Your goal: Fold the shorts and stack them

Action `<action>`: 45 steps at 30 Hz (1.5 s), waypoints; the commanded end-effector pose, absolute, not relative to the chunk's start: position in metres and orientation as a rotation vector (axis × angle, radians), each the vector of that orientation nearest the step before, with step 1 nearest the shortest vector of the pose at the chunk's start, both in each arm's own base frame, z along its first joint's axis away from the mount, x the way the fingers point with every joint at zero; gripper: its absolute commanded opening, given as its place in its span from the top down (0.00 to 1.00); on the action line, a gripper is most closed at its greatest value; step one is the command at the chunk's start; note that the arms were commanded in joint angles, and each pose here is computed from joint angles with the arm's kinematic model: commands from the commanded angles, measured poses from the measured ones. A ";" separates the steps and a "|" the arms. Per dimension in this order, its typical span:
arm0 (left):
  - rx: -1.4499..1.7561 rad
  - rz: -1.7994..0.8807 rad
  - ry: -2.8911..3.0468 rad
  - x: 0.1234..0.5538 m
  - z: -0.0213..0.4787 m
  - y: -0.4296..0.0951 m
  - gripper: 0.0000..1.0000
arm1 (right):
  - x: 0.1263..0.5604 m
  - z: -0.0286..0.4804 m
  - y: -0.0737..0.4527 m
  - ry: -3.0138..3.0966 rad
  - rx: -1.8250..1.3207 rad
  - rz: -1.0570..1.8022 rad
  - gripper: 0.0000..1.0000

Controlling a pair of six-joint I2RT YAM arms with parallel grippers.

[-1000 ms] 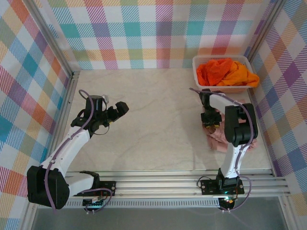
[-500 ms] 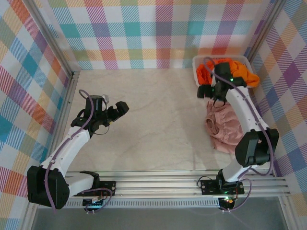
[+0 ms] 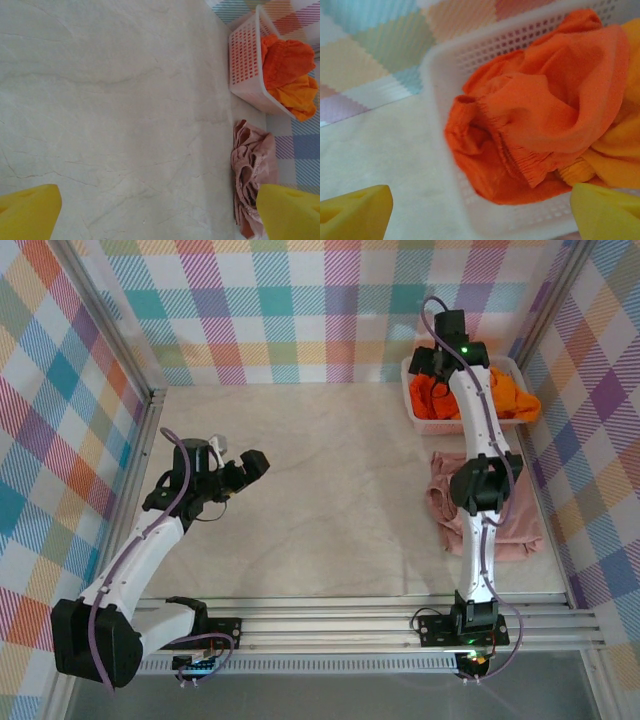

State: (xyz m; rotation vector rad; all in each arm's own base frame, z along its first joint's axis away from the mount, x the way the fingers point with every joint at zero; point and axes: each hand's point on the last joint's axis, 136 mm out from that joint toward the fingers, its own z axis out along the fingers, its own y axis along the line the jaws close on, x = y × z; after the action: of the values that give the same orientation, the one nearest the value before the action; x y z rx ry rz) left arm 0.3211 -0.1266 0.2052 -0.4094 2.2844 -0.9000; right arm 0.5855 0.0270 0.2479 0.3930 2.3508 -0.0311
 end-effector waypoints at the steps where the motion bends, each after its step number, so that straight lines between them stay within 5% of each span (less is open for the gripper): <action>1: -0.370 -0.927 2.283 0.315 0.204 -0.129 0.00 | 0.579 0.236 -0.007 2.376 0.495 -0.123 0.08; 6: -0.370 -0.935 2.304 0.312 0.199 -0.131 0.00 | 0.605 0.211 -0.026 2.331 0.510 -0.161 0.09; 12: -0.378 -0.914 2.322 0.311 0.193 -0.129 0.00 | 0.636 0.188 -0.042 2.283 0.458 -0.236 0.29; 18: -0.394 -0.908 2.340 0.312 0.184 -0.129 0.00 | 0.648 0.186 -0.047 2.254 0.448 -0.189 0.69; 24: -0.415 -0.916 2.349 0.313 0.177 -0.131 0.00 | 0.648 0.246 -0.021 2.152 0.386 -0.037 0.99; 37: -0.396 -0.914 2.318 0.314 0.190 -0.133 0.00 | 0.588 0.445 0.057 1.781 0.220 0.237 1.00; 45: -0.398 -0.904 2.292 0.312 0.197 -0.133 0.00 | 0.520 0.551 0.138 1.565 -0.001 0.637 1.00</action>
State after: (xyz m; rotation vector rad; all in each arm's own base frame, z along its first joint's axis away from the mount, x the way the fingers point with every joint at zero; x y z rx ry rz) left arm 0.3107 -0.1309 0.1809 -0.4155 2.3471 -0.8967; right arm 0.5523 0.1028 0.4876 0.1251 1.7340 0.4340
